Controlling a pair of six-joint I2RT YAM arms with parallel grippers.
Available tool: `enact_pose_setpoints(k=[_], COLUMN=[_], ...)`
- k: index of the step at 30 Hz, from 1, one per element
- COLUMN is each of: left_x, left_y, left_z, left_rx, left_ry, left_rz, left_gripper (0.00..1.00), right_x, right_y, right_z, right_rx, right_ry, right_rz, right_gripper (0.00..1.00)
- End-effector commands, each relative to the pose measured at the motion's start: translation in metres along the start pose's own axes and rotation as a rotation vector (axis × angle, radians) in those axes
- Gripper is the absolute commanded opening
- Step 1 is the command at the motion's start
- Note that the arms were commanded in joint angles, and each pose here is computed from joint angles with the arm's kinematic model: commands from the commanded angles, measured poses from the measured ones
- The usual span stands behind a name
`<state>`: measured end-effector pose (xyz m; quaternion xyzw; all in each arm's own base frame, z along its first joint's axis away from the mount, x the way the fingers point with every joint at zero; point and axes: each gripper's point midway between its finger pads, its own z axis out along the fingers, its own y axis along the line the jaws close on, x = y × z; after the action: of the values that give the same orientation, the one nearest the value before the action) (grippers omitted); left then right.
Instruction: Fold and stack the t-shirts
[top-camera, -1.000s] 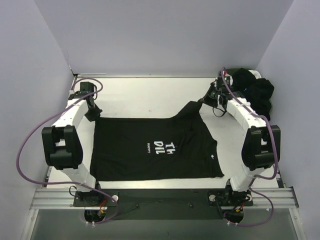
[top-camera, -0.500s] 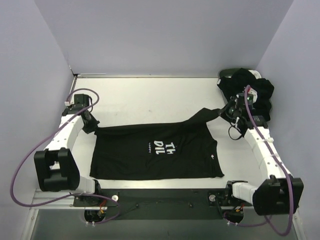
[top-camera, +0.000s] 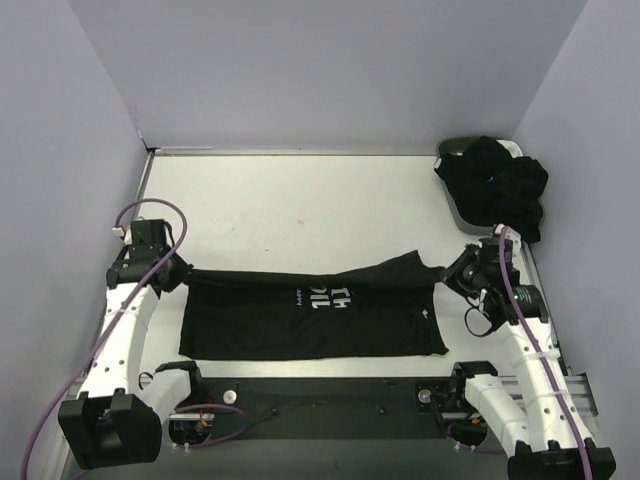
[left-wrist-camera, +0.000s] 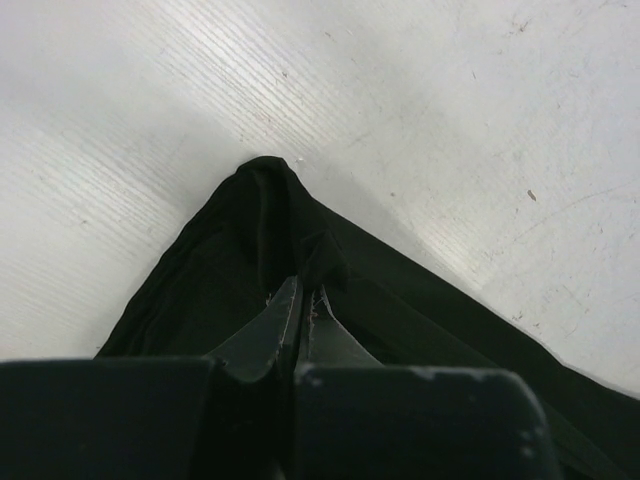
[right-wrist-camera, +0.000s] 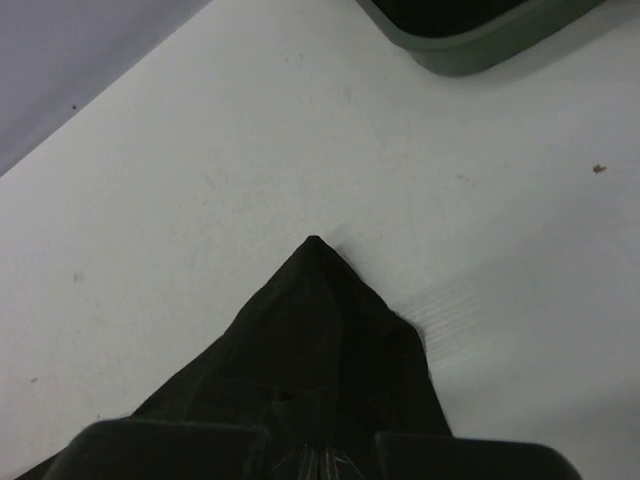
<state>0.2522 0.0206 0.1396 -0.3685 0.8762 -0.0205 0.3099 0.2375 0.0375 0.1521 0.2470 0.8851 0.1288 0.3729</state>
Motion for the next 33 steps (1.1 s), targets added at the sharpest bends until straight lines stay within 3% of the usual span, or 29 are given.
enact_pose_setpoints(k=[1,11,12,14,15,17,18,19,20,25,33], left_x=[0.008,0.043,0.046,0.048,0.051,0.051,0.049,0.046,0.043,0.012,0.002], left_y=[0.010,0.021,0.023,0.025,0.024,0.023,0.022,0.020,0.019,-0.015,-0.059], left_z=[-0.010,-0.009,-0.011,-0.016,-0.019,-0.026,-0.031,-0.036,-0.041,-0.065,-0.014], left_rx=[-0.013,-0.014,-0.020,-0.016,-0.004,0.011,0.019,0.029,0.037,0.180,0.215], left_ry=[0.004,0.092,0.102,0.098,0.111,0.105,0.101,0.090,0.077,0.013,0.087], left_rz=[-0.035,-0.093,-0.094,-0.102,-0.104,-0.117,-0.119,-0.121,-0.122,-0.136,-0.093], left_gripper=[0.00,0.02,0.07,0.28,0.35,0.48,0.50,0.55,0.63,0.65,0.65], right_x=[0.036,0.061,0.063,0.068,0.070,0.076,0.075,0.077,0.071,0.036,0.036], right_y=[-0.017,-0.017,-0.015,-0.020,-0.021,-0.026,-0.026,-0.028,-0.029,-0.001,0.052], right_z=[-0.009,-0.026,-0.028,-0.030,-0.032,-0.035,-0.038,-0.041,-0.044,-0.057,0.009], right_rx=[0.043,0.028,0.018,0.029,0.030,0.041,0.036,0.043,0.046,-0.021,-0.083], right_ry=[0.080,0.091,0.088,0.100,0.099,0.115,0.107,0.112,0.081,-0.004,0.104], right_rz=[0.024,-0.008,-0.007,-0.006,0.000,-0.005,-0.007,-0.012,-0.017,-0.033,-0.062], right_gripper=[0.00,0.00,0.00,0.00,0.02,0.28,0.59,0.71,0.91,0.96,0.96])
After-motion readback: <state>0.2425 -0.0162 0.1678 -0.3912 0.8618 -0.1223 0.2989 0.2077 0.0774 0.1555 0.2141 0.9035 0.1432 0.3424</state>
